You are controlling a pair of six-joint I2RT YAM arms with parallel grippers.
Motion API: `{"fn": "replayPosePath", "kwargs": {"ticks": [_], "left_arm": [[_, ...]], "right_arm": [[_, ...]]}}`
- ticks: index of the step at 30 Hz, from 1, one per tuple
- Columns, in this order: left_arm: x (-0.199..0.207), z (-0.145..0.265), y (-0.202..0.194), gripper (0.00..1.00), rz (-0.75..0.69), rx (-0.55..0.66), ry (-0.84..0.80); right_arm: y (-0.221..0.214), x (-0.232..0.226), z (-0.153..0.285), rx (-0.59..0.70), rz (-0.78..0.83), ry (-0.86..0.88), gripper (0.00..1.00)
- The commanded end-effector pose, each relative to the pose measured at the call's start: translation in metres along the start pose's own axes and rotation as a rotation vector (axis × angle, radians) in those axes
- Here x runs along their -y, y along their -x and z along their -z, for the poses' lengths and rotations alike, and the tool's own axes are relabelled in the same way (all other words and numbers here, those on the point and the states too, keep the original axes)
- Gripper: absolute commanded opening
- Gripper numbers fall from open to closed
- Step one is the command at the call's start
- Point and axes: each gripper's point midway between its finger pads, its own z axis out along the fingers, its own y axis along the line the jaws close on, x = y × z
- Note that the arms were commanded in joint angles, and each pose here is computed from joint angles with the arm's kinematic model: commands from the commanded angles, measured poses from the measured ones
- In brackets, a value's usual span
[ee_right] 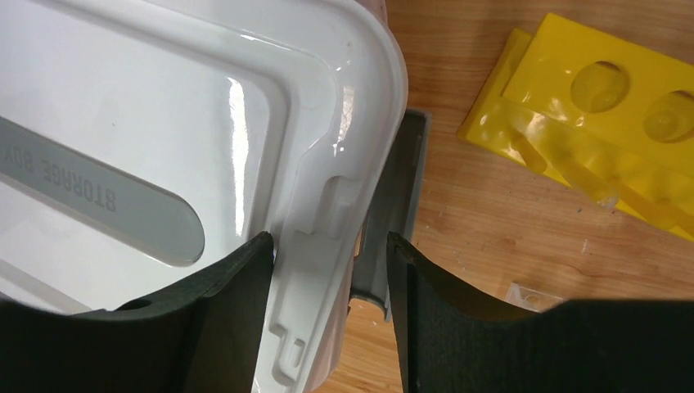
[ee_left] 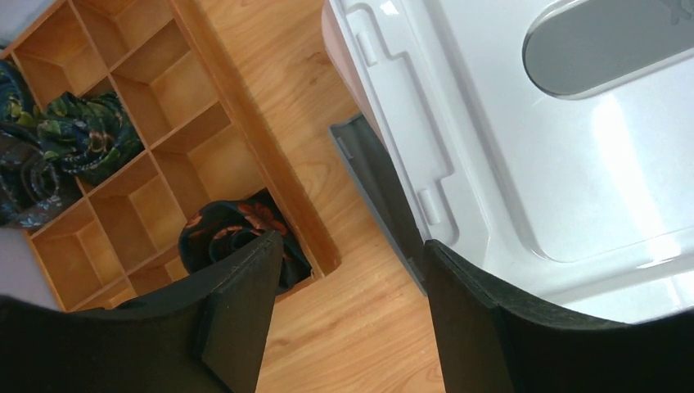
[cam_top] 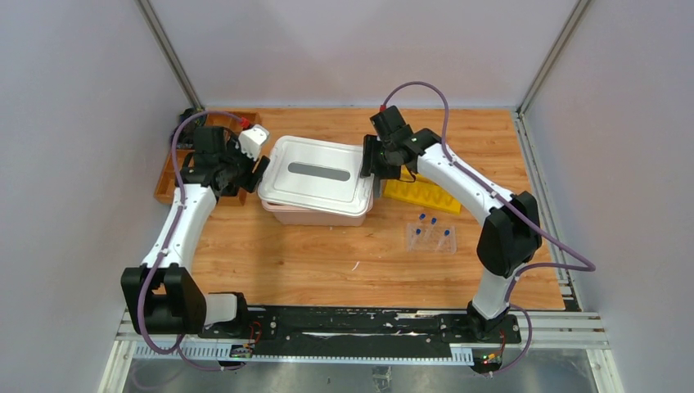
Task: Organize the chemistry lab equipment
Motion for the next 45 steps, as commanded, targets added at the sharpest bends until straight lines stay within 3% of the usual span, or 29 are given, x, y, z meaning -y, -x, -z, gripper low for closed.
{"fn": "replayPosePath", "kwargs": {"ticks": [1, 6, 21, 45], "left_arm": [[0.007, 0.006, 0.005, 0.69, -0.011, 0.047, -0.018], [0.016, 0.006, -0.002, 0.68, -0.011, 0.042, -0.047], [0.016, 0.025, 0.029, 0.63, 0.012, 0.09, -0.083], [0.023, -0.003, 0.007, 0.66, 0.073, 0.048, -0.113]], "right_arm": [[0.008, 0.01, 0.001, 0.029, 0.052, -0.072, 0.56], [0.013, 0.011, 0.001, 0.039, 0.084, -0.08, 0.51], [0.028, 0.002, 0.0, 0.015, 0.243, -0.048, 0.44], [0.042, -0.012, -0.014, 0.002, 0.306, -0.011, 0.44]]}}
